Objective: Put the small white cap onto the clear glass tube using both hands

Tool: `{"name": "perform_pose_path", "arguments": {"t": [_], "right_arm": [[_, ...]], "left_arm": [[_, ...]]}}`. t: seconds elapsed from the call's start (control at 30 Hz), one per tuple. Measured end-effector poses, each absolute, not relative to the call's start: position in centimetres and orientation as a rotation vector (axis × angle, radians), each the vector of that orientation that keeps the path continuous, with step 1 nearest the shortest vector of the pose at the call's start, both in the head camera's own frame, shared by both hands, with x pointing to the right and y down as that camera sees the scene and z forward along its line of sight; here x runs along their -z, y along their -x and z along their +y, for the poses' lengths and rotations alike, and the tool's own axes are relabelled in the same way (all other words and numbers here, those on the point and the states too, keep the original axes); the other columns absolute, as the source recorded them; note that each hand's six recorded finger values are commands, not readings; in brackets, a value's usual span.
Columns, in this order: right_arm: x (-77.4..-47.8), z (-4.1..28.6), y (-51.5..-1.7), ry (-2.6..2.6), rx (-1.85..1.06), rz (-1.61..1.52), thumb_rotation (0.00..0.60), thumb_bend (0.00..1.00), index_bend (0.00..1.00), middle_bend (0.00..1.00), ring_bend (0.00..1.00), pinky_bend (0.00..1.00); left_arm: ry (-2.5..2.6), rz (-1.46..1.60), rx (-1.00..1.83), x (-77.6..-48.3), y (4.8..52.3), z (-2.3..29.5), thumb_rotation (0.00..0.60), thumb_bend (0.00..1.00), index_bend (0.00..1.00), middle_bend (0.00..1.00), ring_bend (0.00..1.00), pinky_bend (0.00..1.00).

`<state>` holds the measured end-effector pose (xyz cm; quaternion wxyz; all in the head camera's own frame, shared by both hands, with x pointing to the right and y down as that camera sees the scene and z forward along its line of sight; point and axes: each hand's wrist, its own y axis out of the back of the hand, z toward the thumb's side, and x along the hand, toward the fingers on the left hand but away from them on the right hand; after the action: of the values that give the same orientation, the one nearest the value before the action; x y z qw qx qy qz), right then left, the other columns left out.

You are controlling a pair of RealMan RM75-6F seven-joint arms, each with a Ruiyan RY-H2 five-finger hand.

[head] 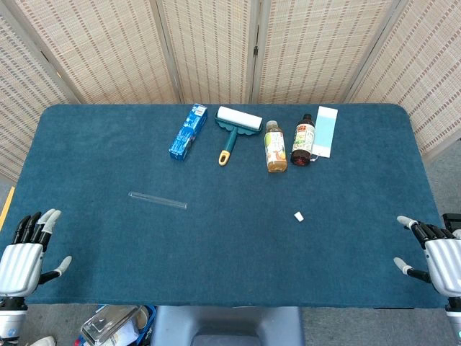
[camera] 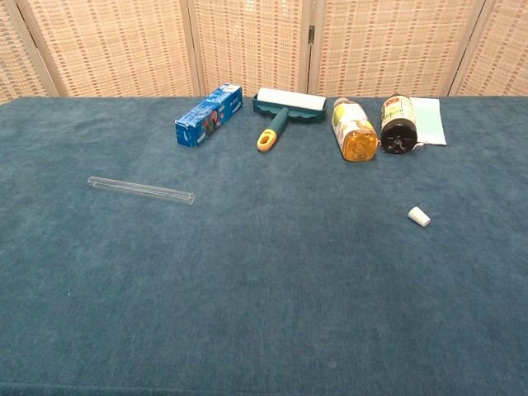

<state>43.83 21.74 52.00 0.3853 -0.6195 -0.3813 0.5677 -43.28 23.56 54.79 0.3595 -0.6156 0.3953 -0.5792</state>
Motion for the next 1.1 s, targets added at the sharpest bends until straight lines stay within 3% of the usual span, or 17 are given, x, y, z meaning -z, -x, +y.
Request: {"name": "perform_pose_path", "arguments": {"t": [0.53, 0.8, 0.9, 0.93, 1.0, 1.07, 1.1], "right_arm": [[-52.0, 21.7, -43.6, 1.583, -1.43, -0.97, 0.6, 0.14, 0.24, 0.35, 0.36, 0.43], [-52.1, 21.1, -42.8, 1.594, -1.408, -0.953, 0.6, 0.14, 0.24, 0.35, 0.36, 0.43], [-52.3, 20.8, -42.5, 1.601, -1.401, -0.943, 0.6, 0.14, 0.24, 0.35, 0.36, 0.43], [-52.3, 20.7, -42.3, 1.604, -1.398, -0.94, 0.6, 0.14, 0.24, 0.35, 0.36, 0.43], [-52.4, 20.6, -42.1, 1.61, -1.392, -0.932, 0.6, 0.14, 0.24, 0.35, 0.36, 0.43], [-52.5, 20.5, -41.9, 1.615, -1.39, -0.927, 0.6, 0.14, 0.24, 0.35, 0.36, 0.43], [-52.6, 20.4, -41.8, 1.617, -1.39, -0.925, 0.6, 0.14, 0.24, 0.35, 0.36, 0.43]], "left_arm": [[1.611, 1.014, 1.481, -55.0, 43.1, 23.2, 0.6, 0.24, 0.0, 0.0, 0.0, 0.0], [1.639, 0.995, 1.391, -55.1, 41.9, 20.9, 0.6, 0.24, 0.0, 0.0, 0.05, 0.0], [1.655, 0.981, 1.345, -55.4, 41.0, 19.3, 0.6, 0.24, 0.0, 0.03, 0.15, 0.14], [1.661, 0.975, 1.331, -55.6, 40.7, 18.8, 0.6, 0.24, 0.0, 0.05, 0.2, 0.24], [1.677, 0.96, 1.299, -55.9, 39.8, 17.5, 0.6, 0.24, 0.01, 0.15, 0.31, 0.43], [1.691, 0.946, 1.274, -56.2, 39.0, 16.3, 0.6, 0.24, 0.05, 0.32, 0.49, 0.67], [1.702, 0.933, 1.264, -56.5, 38.5, 15.6, 0.6, 0.24, 0.06, 0.38, 0.56, 0.74]]}}
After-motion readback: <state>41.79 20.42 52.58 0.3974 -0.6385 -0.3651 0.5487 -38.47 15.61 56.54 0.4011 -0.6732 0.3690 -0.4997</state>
